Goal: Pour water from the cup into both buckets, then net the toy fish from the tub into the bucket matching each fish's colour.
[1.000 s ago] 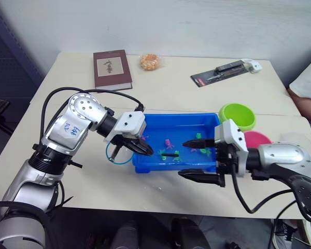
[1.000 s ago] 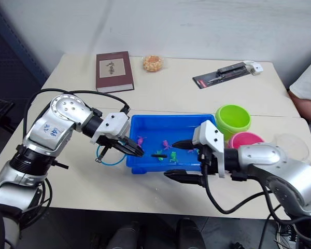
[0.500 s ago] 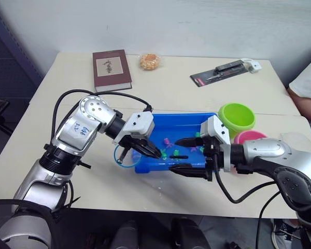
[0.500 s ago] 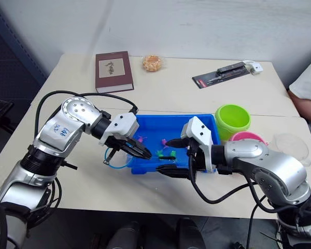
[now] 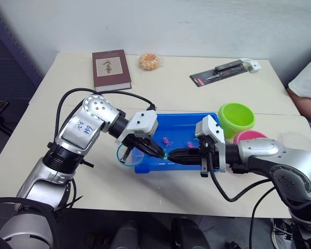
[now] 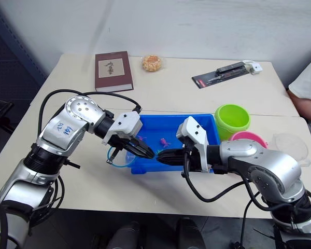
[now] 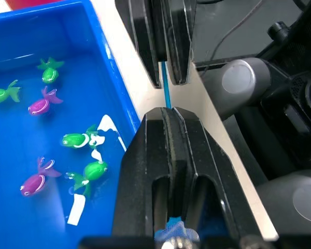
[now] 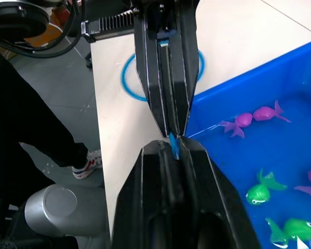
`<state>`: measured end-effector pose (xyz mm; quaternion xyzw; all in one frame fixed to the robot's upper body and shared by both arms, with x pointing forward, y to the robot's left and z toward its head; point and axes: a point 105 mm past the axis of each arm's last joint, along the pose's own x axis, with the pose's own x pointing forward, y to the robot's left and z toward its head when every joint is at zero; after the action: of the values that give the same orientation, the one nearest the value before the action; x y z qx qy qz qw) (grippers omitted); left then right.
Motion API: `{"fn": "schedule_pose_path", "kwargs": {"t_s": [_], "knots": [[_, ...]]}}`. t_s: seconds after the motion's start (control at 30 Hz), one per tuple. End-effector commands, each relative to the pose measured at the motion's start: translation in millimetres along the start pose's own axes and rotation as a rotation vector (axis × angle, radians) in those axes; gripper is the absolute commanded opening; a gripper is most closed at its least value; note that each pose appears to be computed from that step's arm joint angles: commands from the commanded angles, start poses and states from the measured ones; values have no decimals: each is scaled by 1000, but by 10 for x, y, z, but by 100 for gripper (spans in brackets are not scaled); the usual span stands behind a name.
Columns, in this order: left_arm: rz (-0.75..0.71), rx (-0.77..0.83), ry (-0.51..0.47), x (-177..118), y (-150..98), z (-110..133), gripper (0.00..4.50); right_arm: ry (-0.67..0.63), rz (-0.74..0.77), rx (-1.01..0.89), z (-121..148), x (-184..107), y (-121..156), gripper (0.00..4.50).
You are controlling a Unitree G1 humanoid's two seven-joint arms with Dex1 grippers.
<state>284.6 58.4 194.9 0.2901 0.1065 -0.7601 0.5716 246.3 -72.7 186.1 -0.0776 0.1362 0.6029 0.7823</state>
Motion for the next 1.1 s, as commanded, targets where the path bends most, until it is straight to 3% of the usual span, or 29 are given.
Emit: {"fn": "schedule_pose_path", "kwargs": {"t_s": [0.03,0.17,0.4,0.5,0.63,0.77,0.83,0.97,1.1], "knots": [[7,50,-21,-2,-5,128,0,-11,13,-34,61,-26,43,3],[53,93,-188,-75,23,354,138,-24,18,-61,83,-37,56,0],[308,77,-478,-732,172,620,449,-51,-5,-116,112,-169,59,0],[401,71,-523,-1000,174,585,449,-31,-58,-130,83,-314,12,0],[523,-18,-359,-1243,77,34,449,-1,-286,-166,56,-729,-246,0],[626,-133,-261,-1360,-50,-476,449,48,-440,-259,-22,-1028,-394,0],[658,-149,-259,-1371,-73,-546,449,72,-481,-316,-48,-1105,-434,0],[705,-217,-278,-1216,-172,-732,449,331,-633,-382,-349,-1268,-652,0],[664,-246,-288,-1039,-256,-776,449,332,-619,-410,-381,-1162,-679,0]]}}
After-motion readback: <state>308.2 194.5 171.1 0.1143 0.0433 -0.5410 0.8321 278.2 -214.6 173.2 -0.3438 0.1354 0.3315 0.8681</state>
